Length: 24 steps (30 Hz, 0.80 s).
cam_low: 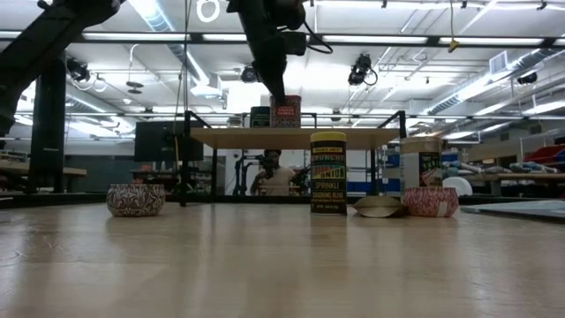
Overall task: Shelf spices
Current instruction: Put the red seasoning can on the shelf
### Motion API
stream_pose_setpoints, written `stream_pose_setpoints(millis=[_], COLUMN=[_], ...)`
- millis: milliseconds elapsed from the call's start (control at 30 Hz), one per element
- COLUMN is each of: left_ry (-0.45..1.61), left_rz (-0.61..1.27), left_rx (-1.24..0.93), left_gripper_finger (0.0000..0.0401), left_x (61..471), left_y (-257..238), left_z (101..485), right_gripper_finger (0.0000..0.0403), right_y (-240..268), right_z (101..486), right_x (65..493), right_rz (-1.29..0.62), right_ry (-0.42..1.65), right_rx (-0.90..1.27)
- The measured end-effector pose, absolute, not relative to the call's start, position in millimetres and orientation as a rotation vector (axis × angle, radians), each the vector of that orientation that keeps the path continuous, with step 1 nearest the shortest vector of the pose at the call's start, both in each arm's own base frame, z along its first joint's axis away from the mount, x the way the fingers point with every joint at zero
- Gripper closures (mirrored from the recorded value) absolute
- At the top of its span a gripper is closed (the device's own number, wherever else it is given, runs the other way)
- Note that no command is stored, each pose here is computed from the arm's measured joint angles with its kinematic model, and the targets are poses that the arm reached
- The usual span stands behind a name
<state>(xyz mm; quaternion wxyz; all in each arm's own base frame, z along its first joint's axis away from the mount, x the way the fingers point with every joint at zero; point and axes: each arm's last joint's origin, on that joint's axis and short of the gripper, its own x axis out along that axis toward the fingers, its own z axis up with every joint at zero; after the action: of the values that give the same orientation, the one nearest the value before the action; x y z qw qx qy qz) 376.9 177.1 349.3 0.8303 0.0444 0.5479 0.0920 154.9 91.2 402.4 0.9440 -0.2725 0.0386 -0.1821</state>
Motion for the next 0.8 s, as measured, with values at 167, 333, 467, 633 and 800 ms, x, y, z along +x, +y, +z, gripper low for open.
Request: stream_pose_setpoints(millis=[167,333,467,633,800], left_ry=[1.155,1.158,1.173,1.173,1.177], left_rz=[0.193,0.193,0.199,0.215,0.230], left_rx=[0.105,0.111,0.106,0.104,0.114], left_gripper_finger=[0.0401,0.0401,0.0401,0.0401,0.0401], left_x=[382,388,391,394,395], left_y=[180,183,188,195,200], left_z=[344,337,329,323,319], right_gripper_finger=[0.0398,0.0397,0.0399,0.0398,0.0398], right_y=[91,91,91,91,91], right_z=[402,402,402,402,402], right_x=[155,155,155,155,155], right_rz=[-0.371,-0.371,-0.371,-0.371,-0.371], right_ry=[0.079,0.079,0.079,0.079,0.079], right_rx=[-0.555,-0.555,-0.555,-0.556,-0.555])
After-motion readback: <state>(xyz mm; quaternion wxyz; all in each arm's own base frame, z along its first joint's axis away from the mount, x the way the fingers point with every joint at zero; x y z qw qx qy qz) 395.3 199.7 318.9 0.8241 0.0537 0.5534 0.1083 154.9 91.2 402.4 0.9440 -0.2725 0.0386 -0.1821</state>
